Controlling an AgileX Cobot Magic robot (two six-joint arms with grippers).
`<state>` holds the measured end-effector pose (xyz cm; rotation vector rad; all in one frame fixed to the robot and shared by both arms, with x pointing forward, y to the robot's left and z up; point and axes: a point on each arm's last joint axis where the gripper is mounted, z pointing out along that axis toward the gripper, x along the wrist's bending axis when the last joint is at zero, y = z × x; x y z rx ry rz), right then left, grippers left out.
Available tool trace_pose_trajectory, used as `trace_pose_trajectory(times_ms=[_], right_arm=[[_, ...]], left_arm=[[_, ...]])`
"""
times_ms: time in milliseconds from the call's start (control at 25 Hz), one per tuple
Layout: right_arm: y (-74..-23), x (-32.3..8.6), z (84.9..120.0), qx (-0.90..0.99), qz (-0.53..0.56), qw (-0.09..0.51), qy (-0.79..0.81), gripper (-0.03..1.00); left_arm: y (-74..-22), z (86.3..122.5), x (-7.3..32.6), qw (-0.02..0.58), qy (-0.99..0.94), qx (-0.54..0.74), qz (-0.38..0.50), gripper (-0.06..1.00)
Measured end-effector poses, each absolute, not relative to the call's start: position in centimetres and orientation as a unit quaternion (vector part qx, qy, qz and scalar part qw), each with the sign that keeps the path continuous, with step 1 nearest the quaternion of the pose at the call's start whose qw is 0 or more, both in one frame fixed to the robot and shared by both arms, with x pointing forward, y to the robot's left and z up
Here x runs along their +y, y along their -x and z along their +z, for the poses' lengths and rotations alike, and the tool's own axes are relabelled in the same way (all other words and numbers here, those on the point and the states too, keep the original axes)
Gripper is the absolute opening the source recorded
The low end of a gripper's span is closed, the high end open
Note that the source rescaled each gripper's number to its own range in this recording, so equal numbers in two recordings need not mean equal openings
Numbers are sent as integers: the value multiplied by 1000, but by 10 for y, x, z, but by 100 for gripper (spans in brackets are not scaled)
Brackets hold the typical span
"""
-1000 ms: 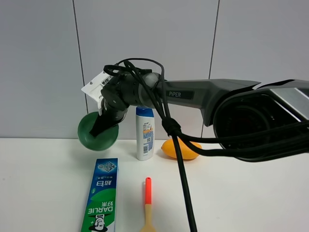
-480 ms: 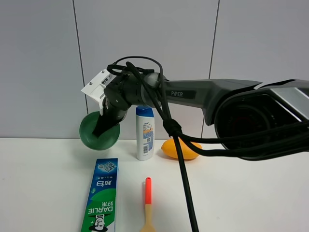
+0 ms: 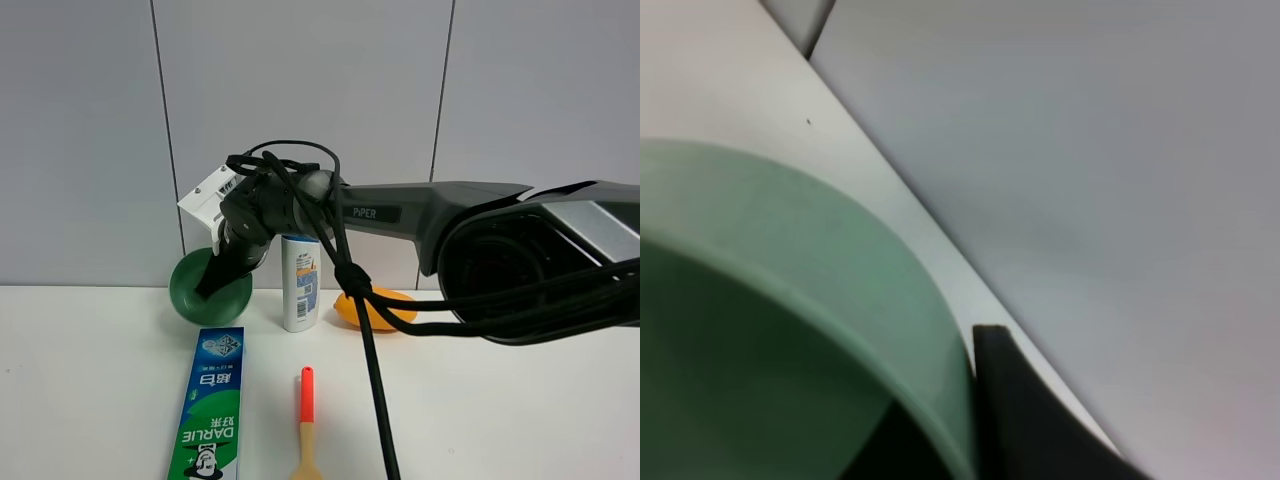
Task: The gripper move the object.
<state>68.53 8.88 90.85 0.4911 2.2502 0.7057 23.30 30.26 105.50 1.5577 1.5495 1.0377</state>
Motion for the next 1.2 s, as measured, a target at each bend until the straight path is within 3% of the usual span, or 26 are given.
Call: trace_pose_trajectory(times_ms=[80, 280, 360, 800, 1000, 1200], right_arm=[[-685, 90, 909, 871, 278, 359, -189, 7], [-686, 90, 909, 870, 281, 359, -189, 37], [-686, 90, 909, 870, 281, 359, -190, 43], [-685, 92, 919, 856, 312, 346, -224, 53], [-682, 94, 961, 826, 374, 336, -256, 64], [-671, 90, 1024, 797, 424, 339, -265, 66]], left_arm=[[-233, 1055, 303, 348, -601, 598, 400, 100], [-233, 1055, 303, 348, -601, 598, 400, 100], [-233, 1055, 303, 348, -601, 598, 400, 100], [-233, 1055, 303, 348, -601, 598, 400, 100], [-233, 1055, 303, 348, -601, 598, 400, 100], [-233, 1055, 303, 349, -601, 598, 400, 100]])
